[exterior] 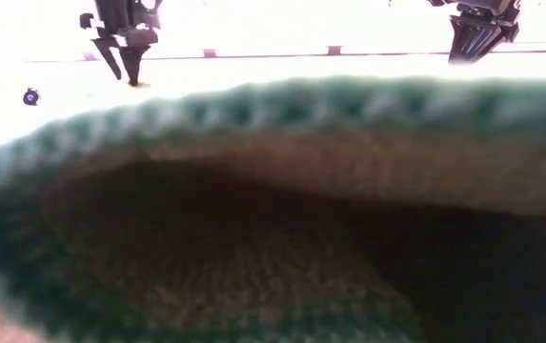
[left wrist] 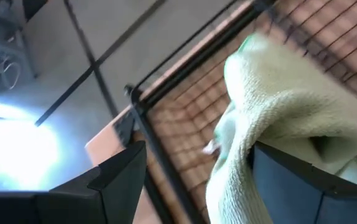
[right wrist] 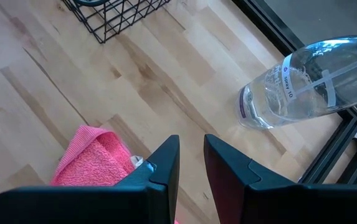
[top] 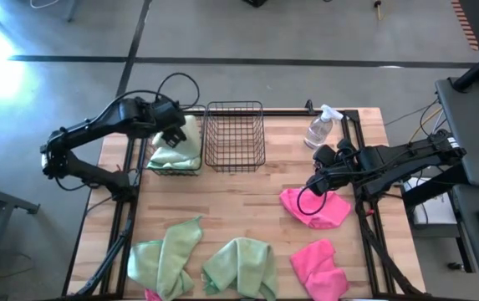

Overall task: Sort microfiber towel by color & place in baskets
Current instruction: Put the green microfiber cloth into the left wire basket

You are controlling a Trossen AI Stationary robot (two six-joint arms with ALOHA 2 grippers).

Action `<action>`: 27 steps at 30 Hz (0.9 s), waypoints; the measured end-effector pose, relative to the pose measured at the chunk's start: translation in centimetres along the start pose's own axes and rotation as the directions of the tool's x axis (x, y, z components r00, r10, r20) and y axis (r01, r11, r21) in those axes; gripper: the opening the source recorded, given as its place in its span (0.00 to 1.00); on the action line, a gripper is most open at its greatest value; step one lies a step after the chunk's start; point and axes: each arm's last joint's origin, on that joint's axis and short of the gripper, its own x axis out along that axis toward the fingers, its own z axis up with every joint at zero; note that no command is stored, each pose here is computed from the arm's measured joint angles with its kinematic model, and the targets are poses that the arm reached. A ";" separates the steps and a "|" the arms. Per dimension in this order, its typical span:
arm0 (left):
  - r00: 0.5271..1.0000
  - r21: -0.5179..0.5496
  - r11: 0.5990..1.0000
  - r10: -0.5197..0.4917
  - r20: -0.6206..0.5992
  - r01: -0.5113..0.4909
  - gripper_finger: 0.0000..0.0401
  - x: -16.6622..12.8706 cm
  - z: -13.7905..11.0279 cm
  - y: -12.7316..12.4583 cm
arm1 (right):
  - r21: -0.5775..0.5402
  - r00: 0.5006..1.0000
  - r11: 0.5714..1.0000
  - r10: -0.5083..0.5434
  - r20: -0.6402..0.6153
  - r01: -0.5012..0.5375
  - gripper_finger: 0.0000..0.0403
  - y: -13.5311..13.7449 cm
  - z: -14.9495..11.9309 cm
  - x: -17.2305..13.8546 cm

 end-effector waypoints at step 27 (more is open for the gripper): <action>0.942 -0.108 0.948 -0.313 -0.120 0.301 0.66 -2.5 -1.5 1.3 | 0.026 1.000 1.000 0.017 0.016 -0.017 0.17 0.2 0.2 0.0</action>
